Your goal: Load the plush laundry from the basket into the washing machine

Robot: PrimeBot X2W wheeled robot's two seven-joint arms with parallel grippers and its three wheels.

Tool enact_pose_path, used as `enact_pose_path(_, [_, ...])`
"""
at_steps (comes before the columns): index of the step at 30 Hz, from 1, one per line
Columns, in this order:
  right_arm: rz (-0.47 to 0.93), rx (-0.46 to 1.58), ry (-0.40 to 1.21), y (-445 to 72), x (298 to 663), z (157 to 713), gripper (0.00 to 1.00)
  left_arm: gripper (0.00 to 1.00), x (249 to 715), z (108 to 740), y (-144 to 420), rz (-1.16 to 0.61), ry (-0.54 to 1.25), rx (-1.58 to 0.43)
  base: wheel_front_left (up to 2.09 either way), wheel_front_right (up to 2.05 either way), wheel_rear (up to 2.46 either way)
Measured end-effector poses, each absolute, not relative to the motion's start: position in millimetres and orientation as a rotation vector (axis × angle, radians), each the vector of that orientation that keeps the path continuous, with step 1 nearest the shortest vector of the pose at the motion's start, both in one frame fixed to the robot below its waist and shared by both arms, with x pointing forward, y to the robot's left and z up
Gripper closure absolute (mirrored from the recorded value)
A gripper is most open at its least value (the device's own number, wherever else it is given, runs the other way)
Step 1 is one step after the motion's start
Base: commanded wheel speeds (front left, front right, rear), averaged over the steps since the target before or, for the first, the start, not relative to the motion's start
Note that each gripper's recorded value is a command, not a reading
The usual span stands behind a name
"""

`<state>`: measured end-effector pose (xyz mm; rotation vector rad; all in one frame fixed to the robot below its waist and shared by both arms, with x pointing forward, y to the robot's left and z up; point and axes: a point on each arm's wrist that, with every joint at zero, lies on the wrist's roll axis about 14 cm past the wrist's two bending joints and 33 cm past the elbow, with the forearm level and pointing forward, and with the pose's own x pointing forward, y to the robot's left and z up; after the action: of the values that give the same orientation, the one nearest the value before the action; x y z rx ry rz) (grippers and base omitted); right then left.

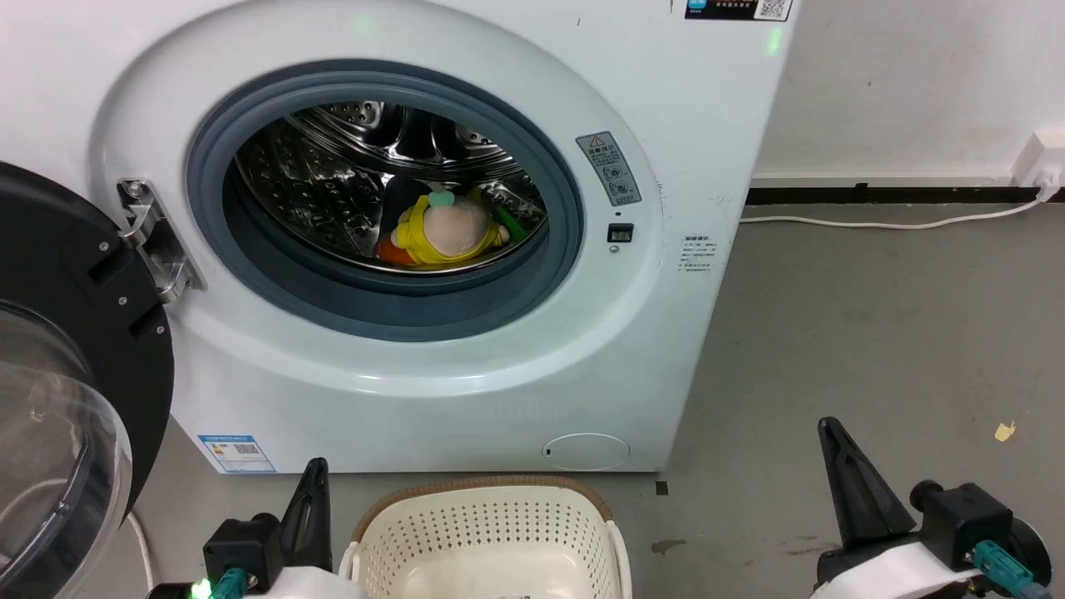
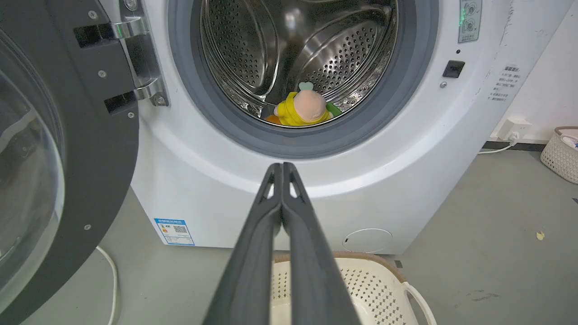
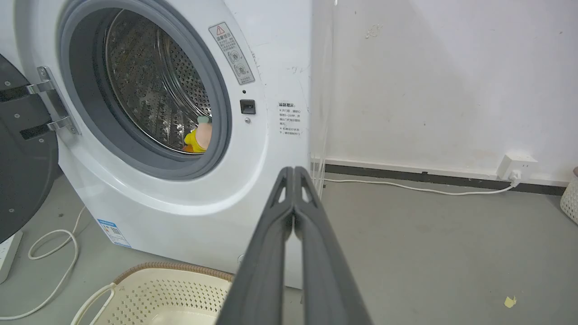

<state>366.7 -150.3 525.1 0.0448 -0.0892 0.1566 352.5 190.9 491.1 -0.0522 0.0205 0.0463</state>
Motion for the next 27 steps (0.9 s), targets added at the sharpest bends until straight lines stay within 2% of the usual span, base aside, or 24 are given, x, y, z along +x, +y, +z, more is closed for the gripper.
enact_pose_path(27, [0.150,0.018,-0.053,-152.9,367.2,523.4,1.00,1.00,358.0,500.1,187.5,0.030,0.022,-0.020,0.00,0.00,0.00])
